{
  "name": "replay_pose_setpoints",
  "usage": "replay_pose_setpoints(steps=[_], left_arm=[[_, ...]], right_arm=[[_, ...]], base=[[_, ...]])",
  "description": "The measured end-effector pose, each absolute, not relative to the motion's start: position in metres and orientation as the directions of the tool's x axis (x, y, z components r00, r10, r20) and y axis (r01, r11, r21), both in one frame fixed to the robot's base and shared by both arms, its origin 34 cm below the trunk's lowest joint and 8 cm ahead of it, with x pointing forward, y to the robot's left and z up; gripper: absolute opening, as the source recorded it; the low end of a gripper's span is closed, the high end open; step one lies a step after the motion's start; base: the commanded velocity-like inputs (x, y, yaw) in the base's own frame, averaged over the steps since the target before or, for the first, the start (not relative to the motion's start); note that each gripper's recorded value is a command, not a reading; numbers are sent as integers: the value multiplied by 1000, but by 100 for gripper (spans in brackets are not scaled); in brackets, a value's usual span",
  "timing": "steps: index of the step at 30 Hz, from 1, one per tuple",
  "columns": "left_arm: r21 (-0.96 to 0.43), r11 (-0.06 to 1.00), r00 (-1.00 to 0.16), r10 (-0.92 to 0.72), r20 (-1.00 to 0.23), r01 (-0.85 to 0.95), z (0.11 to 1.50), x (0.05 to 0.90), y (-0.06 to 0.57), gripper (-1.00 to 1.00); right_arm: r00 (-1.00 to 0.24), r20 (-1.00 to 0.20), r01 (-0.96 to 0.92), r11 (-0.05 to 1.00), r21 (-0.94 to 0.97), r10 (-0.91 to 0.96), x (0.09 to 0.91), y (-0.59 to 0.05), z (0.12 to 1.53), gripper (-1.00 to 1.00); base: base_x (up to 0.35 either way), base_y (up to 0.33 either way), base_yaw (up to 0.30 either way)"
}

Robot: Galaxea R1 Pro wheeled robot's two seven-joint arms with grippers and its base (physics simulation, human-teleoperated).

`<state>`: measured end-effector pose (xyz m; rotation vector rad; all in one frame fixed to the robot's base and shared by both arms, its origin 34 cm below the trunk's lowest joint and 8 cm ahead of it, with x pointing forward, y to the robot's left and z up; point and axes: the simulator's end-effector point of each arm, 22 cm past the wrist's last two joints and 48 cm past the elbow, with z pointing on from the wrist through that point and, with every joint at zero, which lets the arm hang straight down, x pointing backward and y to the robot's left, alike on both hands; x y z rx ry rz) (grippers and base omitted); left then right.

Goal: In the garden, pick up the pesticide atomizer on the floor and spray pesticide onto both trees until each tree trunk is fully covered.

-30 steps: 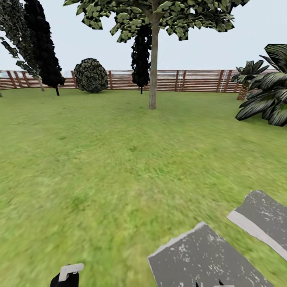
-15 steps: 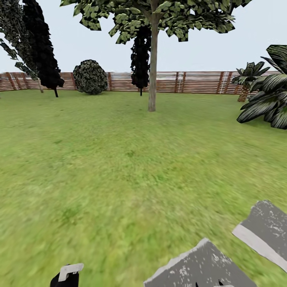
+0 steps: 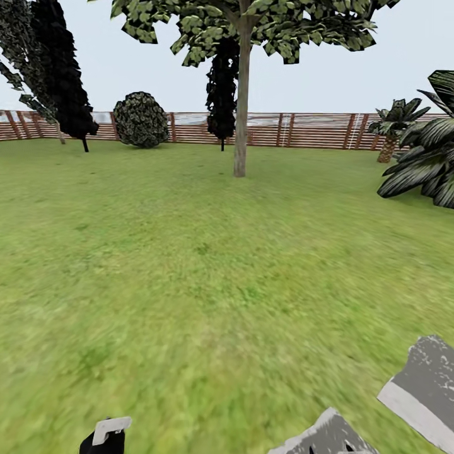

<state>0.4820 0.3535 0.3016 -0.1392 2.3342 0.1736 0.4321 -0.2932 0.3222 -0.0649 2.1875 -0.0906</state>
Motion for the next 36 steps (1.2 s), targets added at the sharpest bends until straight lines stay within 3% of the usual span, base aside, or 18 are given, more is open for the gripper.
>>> replay_pose_setpoints(steps=[36], left_arm=[[80,985,-693,-51,-720,-156,302,482,353,-100]], right_arm=[[-577,-813,-9,996,-89,-78,433,-294,323,100]], base=[[337,-4,22]])
